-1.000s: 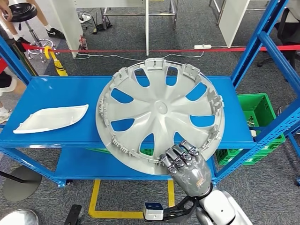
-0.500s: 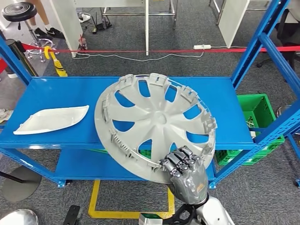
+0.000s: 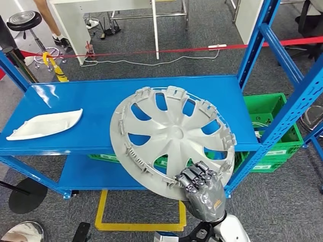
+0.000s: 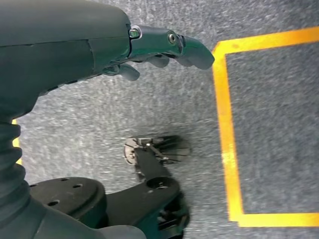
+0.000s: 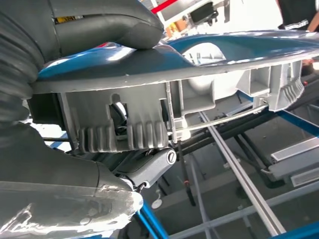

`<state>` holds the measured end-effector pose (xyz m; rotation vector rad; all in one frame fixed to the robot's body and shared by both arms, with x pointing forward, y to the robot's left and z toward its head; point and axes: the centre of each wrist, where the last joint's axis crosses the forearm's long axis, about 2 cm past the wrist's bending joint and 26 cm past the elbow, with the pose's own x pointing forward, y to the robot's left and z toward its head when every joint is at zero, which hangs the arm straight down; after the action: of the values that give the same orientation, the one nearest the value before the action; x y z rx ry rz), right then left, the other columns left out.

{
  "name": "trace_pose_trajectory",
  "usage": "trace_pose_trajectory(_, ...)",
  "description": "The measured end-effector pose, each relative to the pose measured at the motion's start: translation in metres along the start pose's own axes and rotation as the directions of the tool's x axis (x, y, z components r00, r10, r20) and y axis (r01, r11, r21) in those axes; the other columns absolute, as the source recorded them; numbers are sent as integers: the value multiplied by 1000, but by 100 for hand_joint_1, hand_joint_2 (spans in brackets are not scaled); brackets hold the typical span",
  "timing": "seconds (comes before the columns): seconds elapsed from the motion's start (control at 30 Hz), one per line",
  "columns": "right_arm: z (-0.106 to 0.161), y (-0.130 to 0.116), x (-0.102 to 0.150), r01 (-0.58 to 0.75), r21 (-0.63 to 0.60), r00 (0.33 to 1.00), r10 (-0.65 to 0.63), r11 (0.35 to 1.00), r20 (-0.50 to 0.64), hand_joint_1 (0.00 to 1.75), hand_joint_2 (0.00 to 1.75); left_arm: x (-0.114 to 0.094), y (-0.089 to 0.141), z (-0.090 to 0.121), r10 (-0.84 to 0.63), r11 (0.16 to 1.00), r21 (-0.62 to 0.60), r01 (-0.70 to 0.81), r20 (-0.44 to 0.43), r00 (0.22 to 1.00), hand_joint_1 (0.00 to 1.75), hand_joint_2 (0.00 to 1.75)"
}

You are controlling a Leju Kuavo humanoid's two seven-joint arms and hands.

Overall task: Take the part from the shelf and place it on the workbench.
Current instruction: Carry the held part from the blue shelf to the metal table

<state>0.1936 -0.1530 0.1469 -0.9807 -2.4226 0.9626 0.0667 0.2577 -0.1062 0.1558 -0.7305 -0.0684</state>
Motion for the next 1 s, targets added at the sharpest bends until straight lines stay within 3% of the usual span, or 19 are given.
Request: trace_pose_trajectory(1.0,-8,-14,1,-84,-33,996,83,996,-26,175,175,17,-6,-9,-100,990,-95,103,44,994,0,175)
